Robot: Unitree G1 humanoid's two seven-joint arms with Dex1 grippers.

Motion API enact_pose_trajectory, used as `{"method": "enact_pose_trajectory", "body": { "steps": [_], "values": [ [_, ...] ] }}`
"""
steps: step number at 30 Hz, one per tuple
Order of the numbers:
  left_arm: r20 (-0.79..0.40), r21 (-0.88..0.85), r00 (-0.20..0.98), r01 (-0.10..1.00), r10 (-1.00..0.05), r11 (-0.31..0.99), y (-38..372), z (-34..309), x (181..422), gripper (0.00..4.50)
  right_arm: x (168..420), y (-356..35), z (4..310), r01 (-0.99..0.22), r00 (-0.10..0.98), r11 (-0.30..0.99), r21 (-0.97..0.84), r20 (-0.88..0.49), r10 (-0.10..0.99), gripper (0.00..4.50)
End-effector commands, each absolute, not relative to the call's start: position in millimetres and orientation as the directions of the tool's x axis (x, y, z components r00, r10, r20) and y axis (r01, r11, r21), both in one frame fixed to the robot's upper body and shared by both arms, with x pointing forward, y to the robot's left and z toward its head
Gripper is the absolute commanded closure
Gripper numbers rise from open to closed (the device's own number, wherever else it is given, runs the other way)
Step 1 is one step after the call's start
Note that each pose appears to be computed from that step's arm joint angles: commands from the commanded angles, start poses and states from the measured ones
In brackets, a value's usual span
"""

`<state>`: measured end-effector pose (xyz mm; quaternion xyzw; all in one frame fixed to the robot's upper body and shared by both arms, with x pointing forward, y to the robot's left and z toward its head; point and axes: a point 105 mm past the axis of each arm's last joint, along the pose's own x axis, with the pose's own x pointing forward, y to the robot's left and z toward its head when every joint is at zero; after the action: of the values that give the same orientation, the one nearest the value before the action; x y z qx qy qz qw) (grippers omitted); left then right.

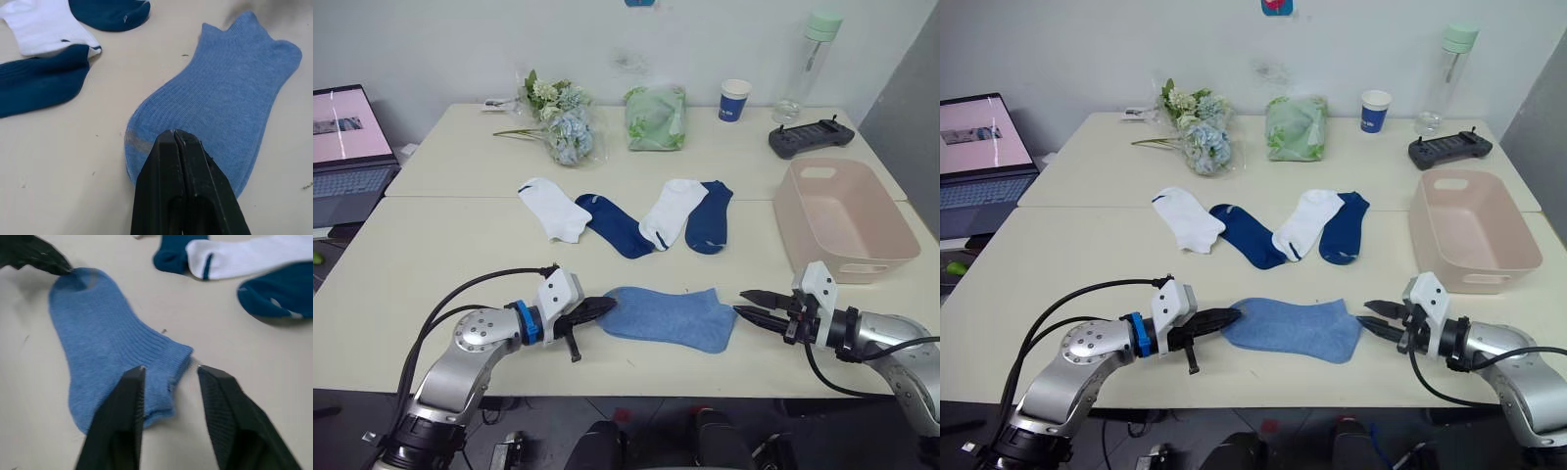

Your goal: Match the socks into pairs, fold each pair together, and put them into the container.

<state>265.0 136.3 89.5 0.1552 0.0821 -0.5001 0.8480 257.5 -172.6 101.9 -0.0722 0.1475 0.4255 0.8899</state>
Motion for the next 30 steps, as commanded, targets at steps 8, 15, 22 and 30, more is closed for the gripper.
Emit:
{"method": "enact_pose_trajectory", "body": {
  "steps": [8,15,22,30],
  "values": [
    [-0.265,0.213,0.512,0.857,-0.817,0.468,132,96,262,4.5,254,-163,76,-0.736,0.579,0.668,0.111,-0.407,0.706,0.04],
    [-0.271,0.219,0.52,0.853,-0.81,0.474,134,94,260,4.5,247,-149,86,-0.75,0.547,0.634,0.186,-0.365,0.753,2.15],
    [-0.261,0.226,0.524,0.85,-0.811,0.477,132,97,261,4.5,258,-154,98,-0.727,0.582,0.665,0.17,-0.361,0.728,4.46],
    [-0.224,0.191,0.398,0.913,-0.89,0.36,94,109,266,4.5,278,-169,108,-0.749,0.55,0.642,0.164,-0.388,0.74,4.46]
  ]
}}
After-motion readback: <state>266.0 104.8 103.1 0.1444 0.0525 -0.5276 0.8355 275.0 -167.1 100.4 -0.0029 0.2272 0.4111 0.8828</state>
